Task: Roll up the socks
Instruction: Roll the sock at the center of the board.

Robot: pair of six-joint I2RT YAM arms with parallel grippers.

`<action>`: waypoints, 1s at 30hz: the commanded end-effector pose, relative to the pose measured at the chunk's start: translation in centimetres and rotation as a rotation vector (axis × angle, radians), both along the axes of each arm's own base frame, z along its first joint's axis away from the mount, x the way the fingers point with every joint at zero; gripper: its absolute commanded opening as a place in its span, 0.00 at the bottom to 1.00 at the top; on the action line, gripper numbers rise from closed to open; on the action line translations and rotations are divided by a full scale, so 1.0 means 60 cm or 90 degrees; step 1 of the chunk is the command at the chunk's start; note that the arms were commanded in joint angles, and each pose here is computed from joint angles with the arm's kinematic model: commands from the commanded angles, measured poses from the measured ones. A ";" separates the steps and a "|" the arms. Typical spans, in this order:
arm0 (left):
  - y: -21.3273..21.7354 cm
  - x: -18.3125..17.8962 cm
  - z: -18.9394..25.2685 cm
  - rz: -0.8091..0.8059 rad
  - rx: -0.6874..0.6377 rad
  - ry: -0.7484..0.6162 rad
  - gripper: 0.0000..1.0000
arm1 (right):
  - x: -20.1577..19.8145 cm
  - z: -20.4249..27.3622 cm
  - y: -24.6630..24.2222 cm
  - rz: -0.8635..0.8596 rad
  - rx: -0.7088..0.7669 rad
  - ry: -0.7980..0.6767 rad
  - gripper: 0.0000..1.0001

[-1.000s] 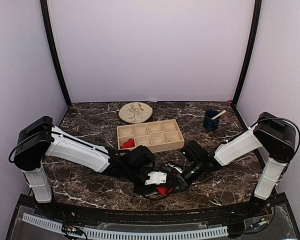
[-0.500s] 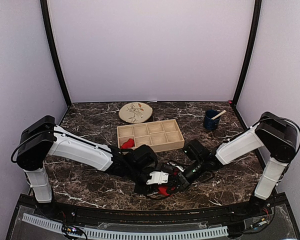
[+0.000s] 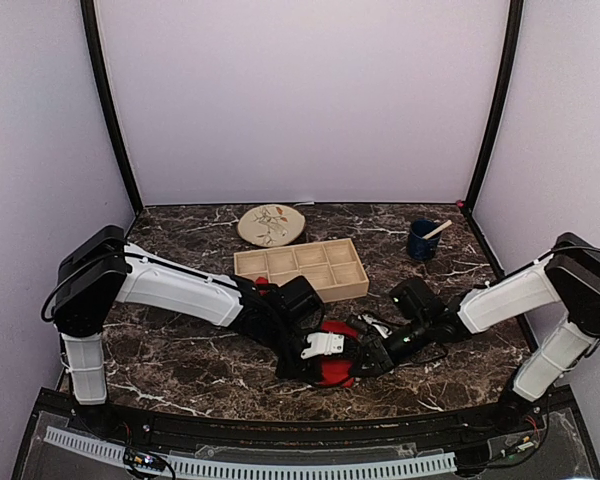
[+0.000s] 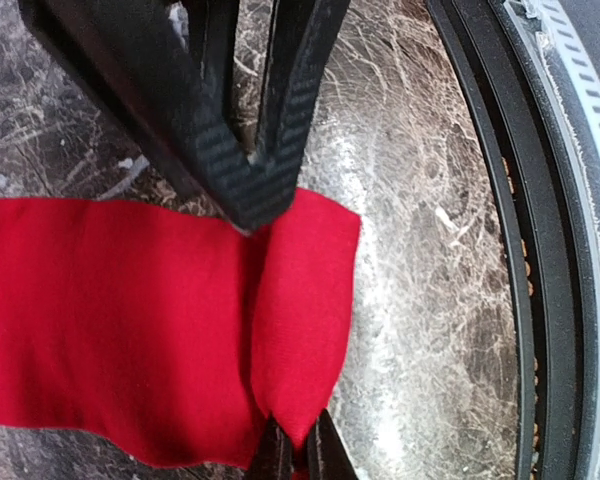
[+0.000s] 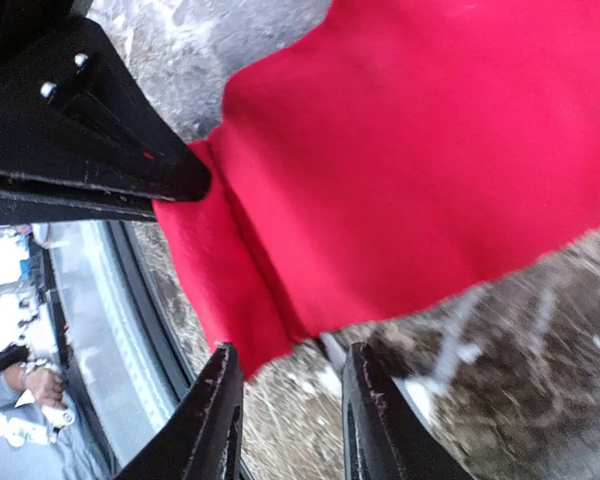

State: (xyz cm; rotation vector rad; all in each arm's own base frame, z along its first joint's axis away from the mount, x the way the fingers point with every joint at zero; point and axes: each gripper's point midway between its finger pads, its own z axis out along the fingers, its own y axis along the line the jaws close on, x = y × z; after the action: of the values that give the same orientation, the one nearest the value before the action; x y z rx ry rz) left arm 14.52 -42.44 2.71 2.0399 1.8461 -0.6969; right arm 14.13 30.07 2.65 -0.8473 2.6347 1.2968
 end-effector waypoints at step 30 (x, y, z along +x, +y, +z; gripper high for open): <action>0.031 -0.018 -0.011 0.062 0.085 0.350 0.00 | 0.006 0.083 -0.007 -0.045 -0.073 -0.469 0.41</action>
State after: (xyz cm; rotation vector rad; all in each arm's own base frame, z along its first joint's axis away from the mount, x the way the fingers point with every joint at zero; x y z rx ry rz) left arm 14.30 -41.78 2.65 1.9475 2.2157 -1.1929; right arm 14.20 29.06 6.90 -0.9460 2.2101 0.7322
